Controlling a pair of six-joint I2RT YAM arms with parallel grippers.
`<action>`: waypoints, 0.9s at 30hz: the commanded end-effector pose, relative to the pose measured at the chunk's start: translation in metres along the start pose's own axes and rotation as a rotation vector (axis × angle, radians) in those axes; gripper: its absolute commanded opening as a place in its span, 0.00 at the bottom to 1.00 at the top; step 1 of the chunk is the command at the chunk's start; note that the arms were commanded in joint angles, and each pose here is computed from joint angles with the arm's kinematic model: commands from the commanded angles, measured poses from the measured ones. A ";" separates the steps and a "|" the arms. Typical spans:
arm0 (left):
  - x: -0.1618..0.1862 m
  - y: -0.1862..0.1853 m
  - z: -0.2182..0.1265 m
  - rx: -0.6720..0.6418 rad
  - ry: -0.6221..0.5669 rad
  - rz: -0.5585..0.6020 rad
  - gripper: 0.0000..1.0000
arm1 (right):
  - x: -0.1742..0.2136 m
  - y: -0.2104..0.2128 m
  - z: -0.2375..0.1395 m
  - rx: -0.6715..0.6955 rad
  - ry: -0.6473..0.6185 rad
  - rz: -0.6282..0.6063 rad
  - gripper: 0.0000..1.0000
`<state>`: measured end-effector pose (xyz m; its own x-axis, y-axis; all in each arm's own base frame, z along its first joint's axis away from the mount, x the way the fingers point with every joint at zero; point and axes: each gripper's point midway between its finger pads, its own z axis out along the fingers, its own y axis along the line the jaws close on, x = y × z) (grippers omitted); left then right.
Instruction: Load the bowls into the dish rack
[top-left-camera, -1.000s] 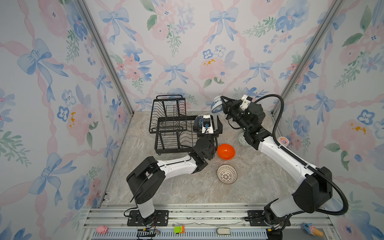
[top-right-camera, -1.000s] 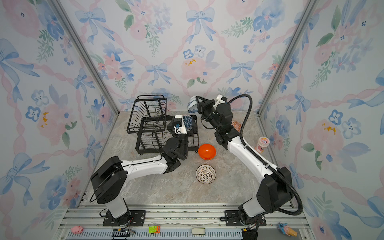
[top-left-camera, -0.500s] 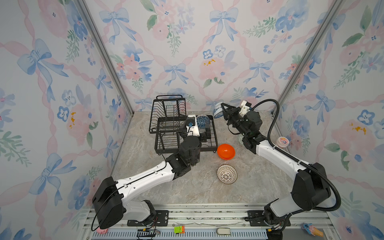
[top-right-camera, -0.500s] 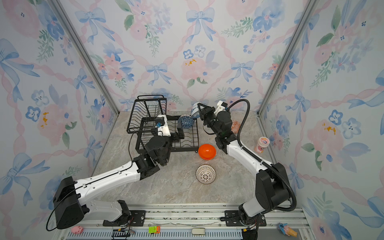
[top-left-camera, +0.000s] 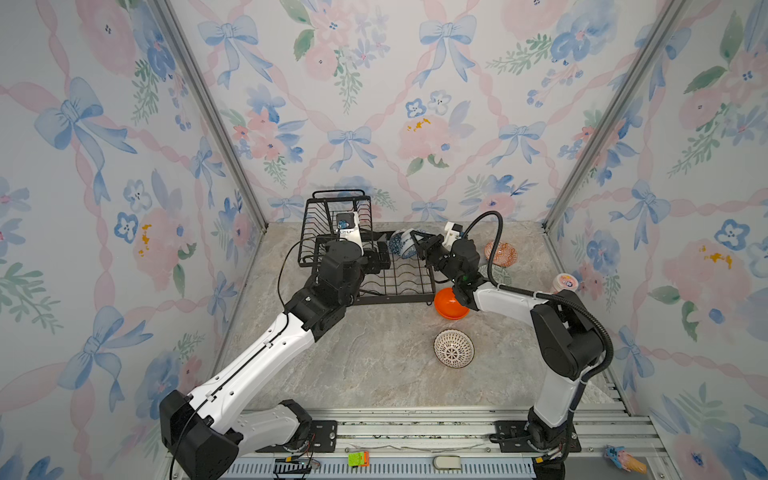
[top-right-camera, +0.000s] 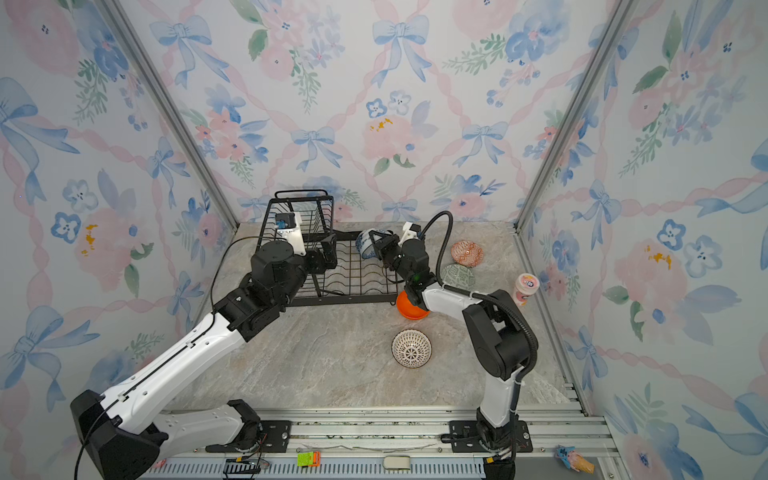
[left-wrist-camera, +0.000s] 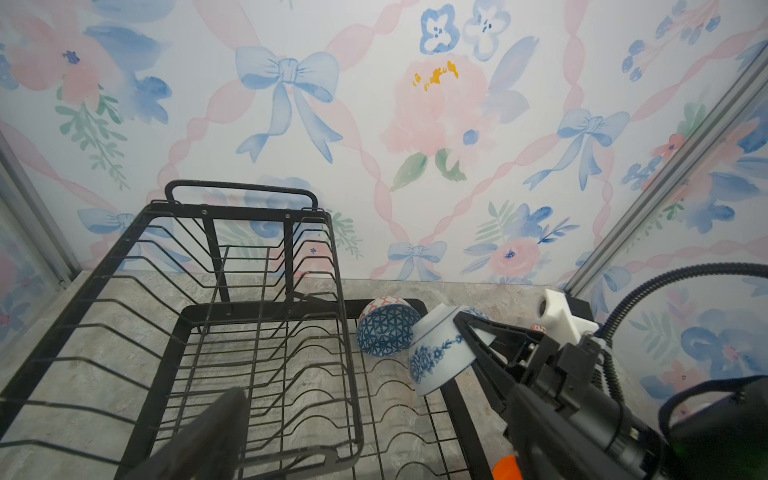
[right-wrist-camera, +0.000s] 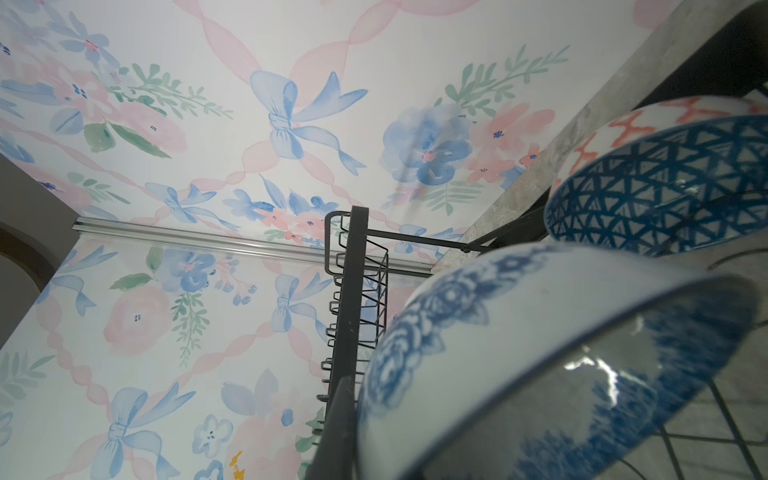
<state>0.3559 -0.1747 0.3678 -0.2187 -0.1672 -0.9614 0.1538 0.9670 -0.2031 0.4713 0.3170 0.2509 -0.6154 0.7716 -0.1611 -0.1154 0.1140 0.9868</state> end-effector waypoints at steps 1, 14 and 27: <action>0.011 -0.001 -0.001 0.031 0.077 0.075 0.98 | 0.002 0.049 0.010 -0.190 -0.013 -0.010 0.00; 0.027 0.003 0.020 0.056 0.143 0.114 0.98 | 0.032 0.003 0.055 -0.170 0.049 0.072 0.00; 0.034 0.006 0.026 0.062 0.166 0.118 0.98 | 0.054 -0.015 0.085 -0.162 0.068 0.101 0.00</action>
<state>0.3719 -0.1776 0.3266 -0.3507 -0.0309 -0.9360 0.2290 0.9663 -0.1177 0.5051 0.4011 0.1989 -0.6856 0.7249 -0.0666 -0.0949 0.0017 0.9955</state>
